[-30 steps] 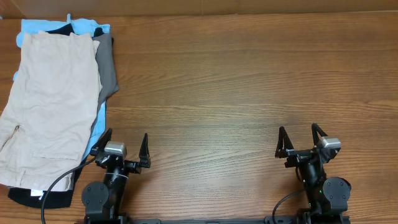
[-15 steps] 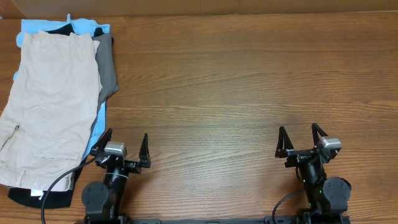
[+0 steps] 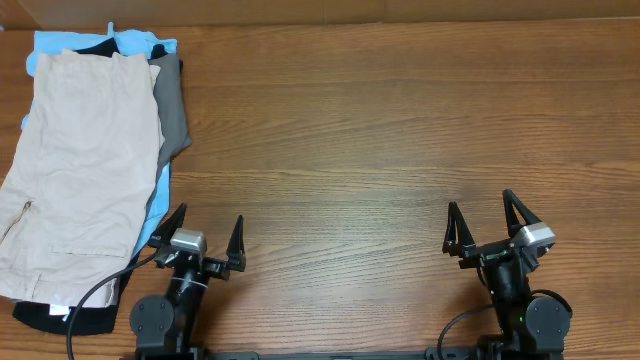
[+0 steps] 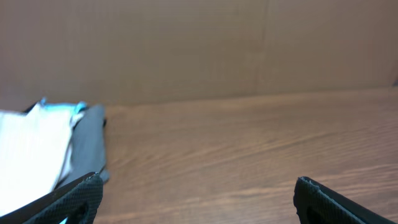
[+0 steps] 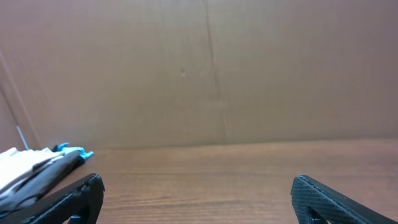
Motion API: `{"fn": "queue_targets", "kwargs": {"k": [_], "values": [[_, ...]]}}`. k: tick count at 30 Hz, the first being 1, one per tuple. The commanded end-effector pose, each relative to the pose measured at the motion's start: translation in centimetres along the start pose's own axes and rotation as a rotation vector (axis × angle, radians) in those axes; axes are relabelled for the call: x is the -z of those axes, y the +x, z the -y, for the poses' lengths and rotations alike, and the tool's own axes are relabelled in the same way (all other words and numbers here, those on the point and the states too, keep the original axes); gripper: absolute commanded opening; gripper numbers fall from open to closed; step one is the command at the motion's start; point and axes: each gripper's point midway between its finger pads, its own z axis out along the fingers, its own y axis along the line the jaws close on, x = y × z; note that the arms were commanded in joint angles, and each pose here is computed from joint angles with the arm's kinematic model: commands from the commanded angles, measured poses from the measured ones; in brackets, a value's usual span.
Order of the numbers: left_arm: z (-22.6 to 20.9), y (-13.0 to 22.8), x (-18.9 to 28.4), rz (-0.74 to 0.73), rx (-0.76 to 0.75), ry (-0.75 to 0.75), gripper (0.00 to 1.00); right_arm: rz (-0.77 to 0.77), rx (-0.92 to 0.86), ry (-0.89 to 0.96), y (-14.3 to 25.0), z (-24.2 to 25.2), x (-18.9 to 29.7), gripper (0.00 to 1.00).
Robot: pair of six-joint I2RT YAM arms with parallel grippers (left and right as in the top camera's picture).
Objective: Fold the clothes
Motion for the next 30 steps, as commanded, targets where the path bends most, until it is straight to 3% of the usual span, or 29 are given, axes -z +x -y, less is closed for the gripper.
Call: {"fn": "queue_targets", "kwargs": {"k": [1,12,19,30], "values": [[1.0,-0.8,0.1,0.033,0.007,0.057,1.0,0.018,0.002,-0.05,-0.3,-0.9,0.1,1.0],[1.4,-4.4,0.6,0.072,-0.012,0.066,1.0,0.104,0.024,-0.079,-5.1,-2.2,0.5,1.0],[1.5,-6.3,0.0,0.003,-0.021,0.078,1.0,0.125,0.033,-0.11,-8.4,-3.2,0.3,1.0],[1.8,-10.9,-3.1,-0.107,-0.002,0.137,1.0,0.007,0.009,-0.19,-10.7,-4.6,-3.2,1.0]]}}
